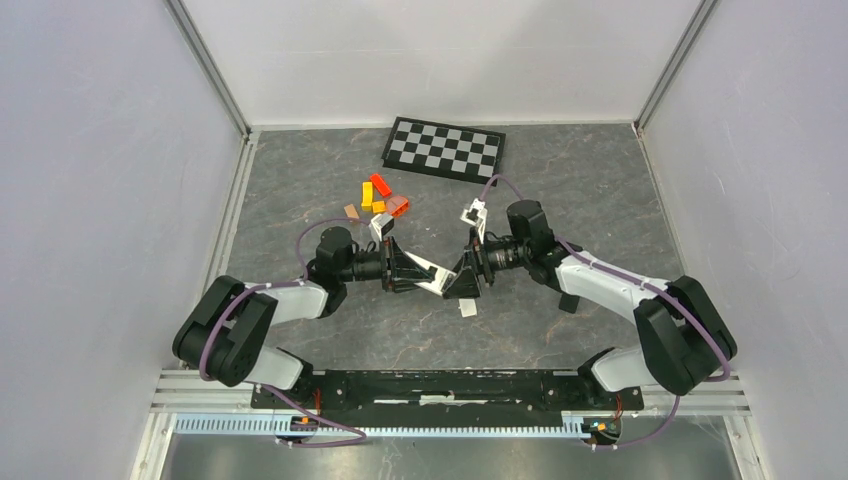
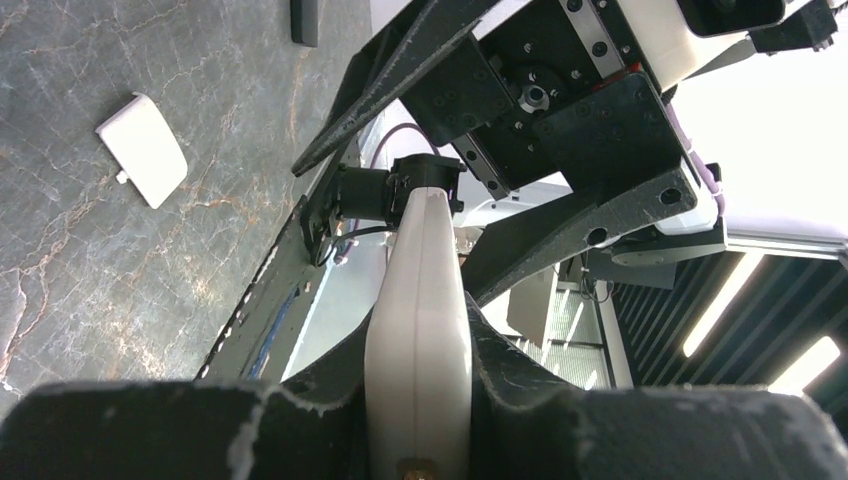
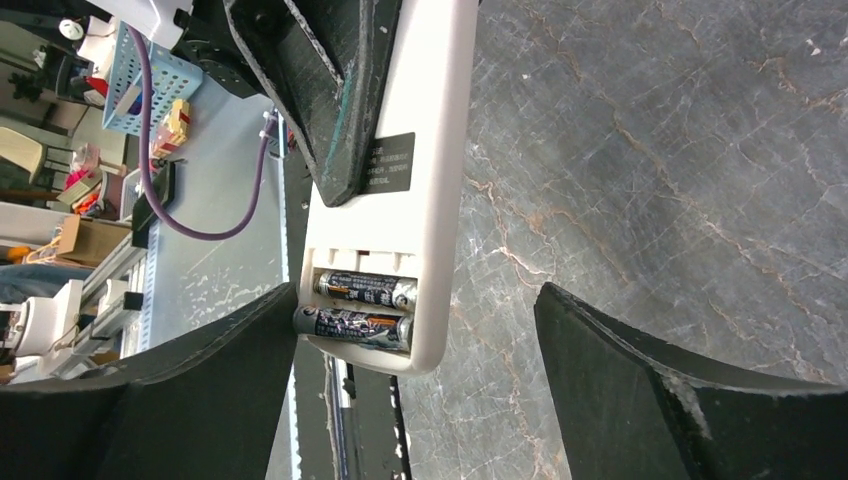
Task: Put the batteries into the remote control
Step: Load the battery into the remote control.
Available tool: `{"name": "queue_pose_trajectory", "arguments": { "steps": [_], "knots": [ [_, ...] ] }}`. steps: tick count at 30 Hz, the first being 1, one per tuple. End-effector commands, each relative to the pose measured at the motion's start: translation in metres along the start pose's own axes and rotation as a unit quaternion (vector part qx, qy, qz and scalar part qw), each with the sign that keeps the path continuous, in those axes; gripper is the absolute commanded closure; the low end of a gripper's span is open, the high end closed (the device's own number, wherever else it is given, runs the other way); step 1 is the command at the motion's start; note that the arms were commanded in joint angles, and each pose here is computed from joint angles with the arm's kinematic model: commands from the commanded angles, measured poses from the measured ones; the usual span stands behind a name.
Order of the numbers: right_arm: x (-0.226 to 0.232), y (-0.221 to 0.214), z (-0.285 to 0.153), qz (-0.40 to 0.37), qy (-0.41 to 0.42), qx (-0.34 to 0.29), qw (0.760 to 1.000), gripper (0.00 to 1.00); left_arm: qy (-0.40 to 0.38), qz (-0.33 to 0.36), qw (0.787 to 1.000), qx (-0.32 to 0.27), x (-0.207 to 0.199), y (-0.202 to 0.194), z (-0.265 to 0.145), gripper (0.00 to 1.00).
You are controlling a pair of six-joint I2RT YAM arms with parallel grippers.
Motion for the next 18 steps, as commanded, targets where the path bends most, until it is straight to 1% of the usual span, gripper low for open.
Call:
{"name": "queue_pose_trajectory", "arguments": {
  "steps": [1,5,11,14,18],
  "knots": [
    [0.006,0.006,-0.004,-0.026,0.01,-0.029,0.999,0.06,-0.03,0.041,0.999,0.011,-0.018,0.003,-0.001,0.98],
    [0.017,0.008,-0.007,-0.036,0.033,-0.039,0.998,0.04,-0.029,0.042,0.999,0.009,-0.016,0.003,-0.001,0.98],
    [0.024,0.011,-0.008,-0.03,0.051,-0.046,0.997,0.06,-0.027,0.044,0.999,0.009,-0.016,0.003,-0.001,0.98],
    [0.024,0.011,-0.008,-0.026,0.053,-0.047,0.997,0.1,-0.027,0.045,0.999,0.009,-0.016,0.003,-0.001,0.98],
    [0.021,0.01,-0.006,-0.016,0.053,-0.045,0.997,0.2,-0.026,0.046,0.999,0.009,-0.016,0.003,-0.001,0.98]
  ]
}}
Point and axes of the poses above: each gripper's point midway between its finger pads, its own z axis out along the fingers, its own x axis along the line the jaws close on, y = z × x, the point moved 7 cm from there along -z, back along the fingers, and after that the axes turned 7 degrees about z, right-handed, at the moved point
